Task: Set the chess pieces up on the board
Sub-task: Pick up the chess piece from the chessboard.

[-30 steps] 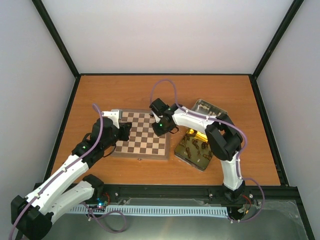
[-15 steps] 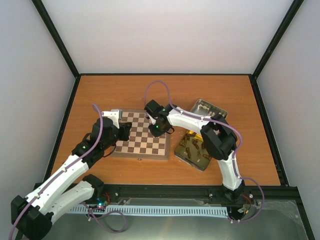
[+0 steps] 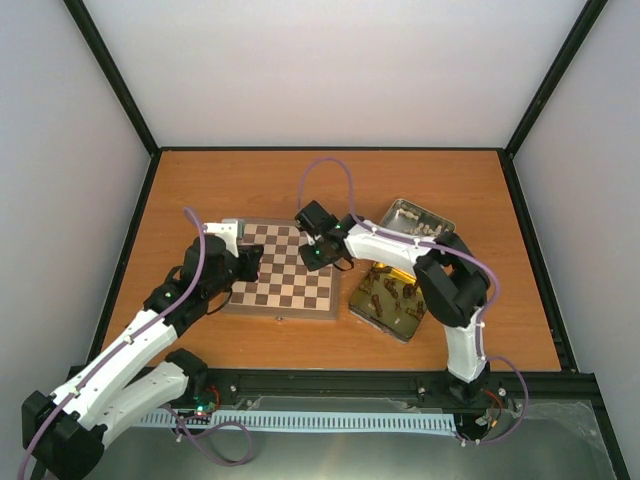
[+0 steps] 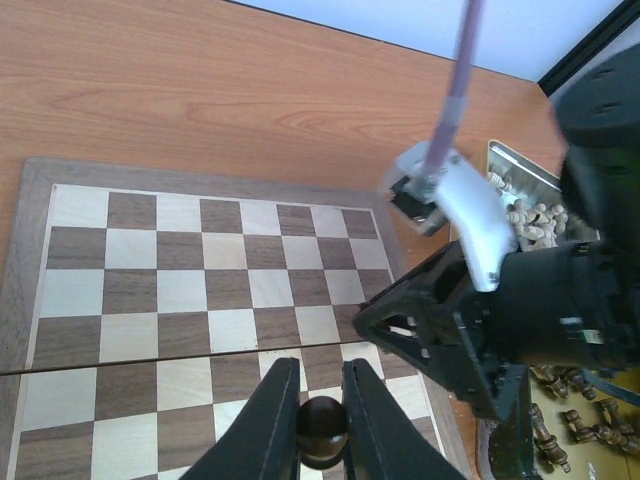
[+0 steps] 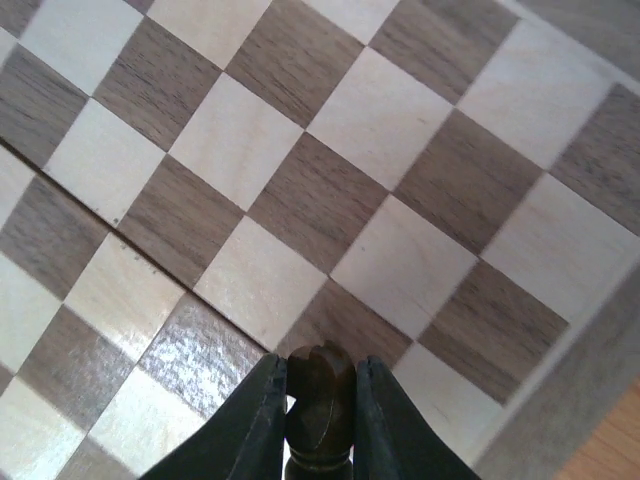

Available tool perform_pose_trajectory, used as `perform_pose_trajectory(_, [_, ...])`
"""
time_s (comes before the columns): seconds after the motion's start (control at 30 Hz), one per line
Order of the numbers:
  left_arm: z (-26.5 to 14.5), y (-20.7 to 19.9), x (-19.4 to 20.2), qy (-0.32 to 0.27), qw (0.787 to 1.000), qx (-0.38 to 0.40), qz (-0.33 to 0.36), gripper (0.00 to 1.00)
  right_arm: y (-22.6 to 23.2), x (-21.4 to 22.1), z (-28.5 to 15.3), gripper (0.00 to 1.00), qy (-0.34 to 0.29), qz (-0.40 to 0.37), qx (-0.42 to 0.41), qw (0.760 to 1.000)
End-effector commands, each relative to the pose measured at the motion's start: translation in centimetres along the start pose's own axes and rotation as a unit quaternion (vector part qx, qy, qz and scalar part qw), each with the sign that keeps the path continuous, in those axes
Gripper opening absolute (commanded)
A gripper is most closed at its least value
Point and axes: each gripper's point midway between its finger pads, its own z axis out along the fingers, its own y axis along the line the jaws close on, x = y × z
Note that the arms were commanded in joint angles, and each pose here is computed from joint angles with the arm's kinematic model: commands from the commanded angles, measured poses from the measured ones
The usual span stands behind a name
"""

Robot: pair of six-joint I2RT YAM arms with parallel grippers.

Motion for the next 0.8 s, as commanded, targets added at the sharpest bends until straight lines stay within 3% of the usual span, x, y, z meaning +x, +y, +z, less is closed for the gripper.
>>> perform_pose_trajectory(0.0, [-0.2,-0.9,-0.4,-0.012,1.000,0.022,-0.006,0.06,0.9,-4.1,-3.9,0.18,-0.133,0.047,-0.036,0.989])
perform_pose_trajectory(0.37, [0.6,-5.2,1.1,0.028,0.988,0.148,0.027,0.05,0.6,-3.8,-9.1,0.16,-0.281,0.111,-0.100,0.948])
perform_pose_trajectory(0.6, [-0.5,-9.4,2.1,0.062,0.958,0.276,0.048,0.03,1.3,-1.2,-12.6,0.17,-0.330,0.116,-0.201,0.915])
perform_pose_trajectory(0.77, [-1.5,-11.3,2.6,0.074,0.936,0.341,0.055,0.03,-0.3,1.0,-14.2,0.17,-0.342,0.134,-0.216,0.905])
